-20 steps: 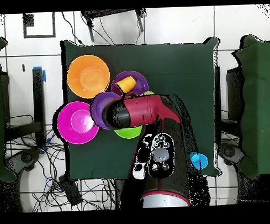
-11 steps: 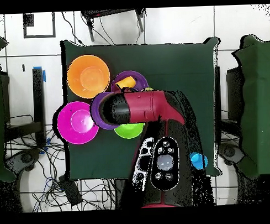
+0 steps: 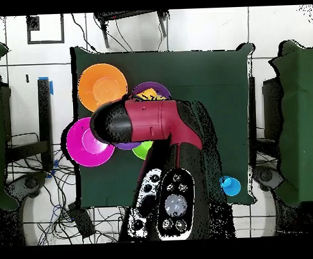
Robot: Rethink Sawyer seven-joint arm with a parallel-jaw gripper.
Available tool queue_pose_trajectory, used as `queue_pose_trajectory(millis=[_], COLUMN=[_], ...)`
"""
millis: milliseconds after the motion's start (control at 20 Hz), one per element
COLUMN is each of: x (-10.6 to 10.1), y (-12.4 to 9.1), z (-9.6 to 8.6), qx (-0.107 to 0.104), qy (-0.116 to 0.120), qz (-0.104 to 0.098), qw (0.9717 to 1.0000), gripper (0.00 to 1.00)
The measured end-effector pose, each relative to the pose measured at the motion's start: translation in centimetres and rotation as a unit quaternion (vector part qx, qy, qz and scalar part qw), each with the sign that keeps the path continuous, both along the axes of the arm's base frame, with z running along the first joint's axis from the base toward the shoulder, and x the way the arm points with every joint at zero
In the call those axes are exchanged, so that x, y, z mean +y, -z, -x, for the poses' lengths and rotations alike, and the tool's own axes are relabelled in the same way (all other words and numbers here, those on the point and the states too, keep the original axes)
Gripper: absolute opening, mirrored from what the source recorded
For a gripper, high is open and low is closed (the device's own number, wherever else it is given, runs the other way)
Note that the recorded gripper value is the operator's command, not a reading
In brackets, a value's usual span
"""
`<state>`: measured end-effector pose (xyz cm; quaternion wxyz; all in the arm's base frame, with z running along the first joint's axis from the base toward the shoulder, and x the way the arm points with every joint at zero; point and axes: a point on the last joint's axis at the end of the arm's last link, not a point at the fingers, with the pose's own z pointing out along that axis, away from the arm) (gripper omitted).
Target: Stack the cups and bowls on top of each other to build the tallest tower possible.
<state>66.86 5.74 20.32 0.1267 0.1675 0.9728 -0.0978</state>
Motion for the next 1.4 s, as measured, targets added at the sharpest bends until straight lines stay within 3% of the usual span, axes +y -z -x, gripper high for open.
queue_pose_trajectory(millis=[350,600,1400], x=[1.2,2.0,3.6], y=[0.5,2.2,8.0], z=[0.1,0.6,0.8], qx=[0.004,0.018,0.052], qy=[-0.006,-0.011,-0.036], qz=[0.001,0.006,0.052], qw=[1.0000,0.9998,0.9966], gripper=[0.00,0.00,0.00])
